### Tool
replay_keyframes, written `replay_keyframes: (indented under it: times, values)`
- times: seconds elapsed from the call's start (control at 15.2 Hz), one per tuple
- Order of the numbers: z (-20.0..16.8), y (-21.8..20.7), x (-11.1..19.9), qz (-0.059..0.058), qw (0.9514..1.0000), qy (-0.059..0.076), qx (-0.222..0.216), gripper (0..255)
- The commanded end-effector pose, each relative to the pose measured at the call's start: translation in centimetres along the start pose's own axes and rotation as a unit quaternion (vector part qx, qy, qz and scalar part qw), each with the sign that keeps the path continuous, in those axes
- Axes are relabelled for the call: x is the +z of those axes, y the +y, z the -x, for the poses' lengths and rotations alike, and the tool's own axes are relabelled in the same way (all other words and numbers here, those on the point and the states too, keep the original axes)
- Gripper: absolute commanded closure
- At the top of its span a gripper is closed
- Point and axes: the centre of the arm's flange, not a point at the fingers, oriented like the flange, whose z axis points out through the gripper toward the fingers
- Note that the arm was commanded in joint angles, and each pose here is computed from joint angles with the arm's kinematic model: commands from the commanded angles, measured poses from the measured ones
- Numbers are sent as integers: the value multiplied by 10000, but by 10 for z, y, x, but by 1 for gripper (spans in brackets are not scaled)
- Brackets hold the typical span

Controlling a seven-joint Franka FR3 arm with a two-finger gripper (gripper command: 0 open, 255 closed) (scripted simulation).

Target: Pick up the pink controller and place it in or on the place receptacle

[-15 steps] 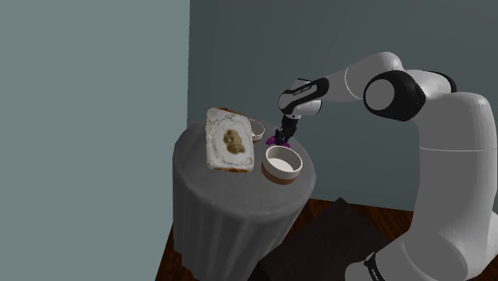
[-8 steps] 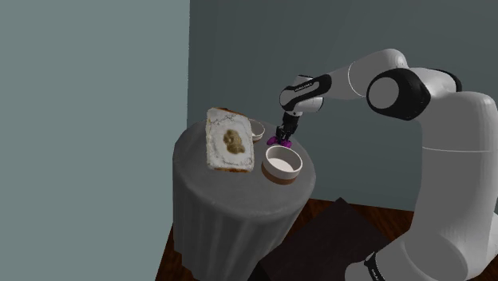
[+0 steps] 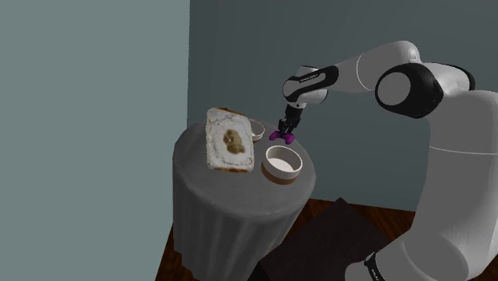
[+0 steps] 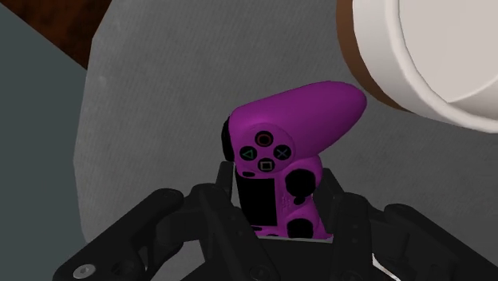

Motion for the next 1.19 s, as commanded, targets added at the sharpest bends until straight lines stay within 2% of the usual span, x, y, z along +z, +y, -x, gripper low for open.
replay_keyframes:
  times: [0.0,1.12]
  values:
    - [1,-1,-11,0,10000,-1,0,255]
    - [7,-4,-96,0,10000,-1,0,255]
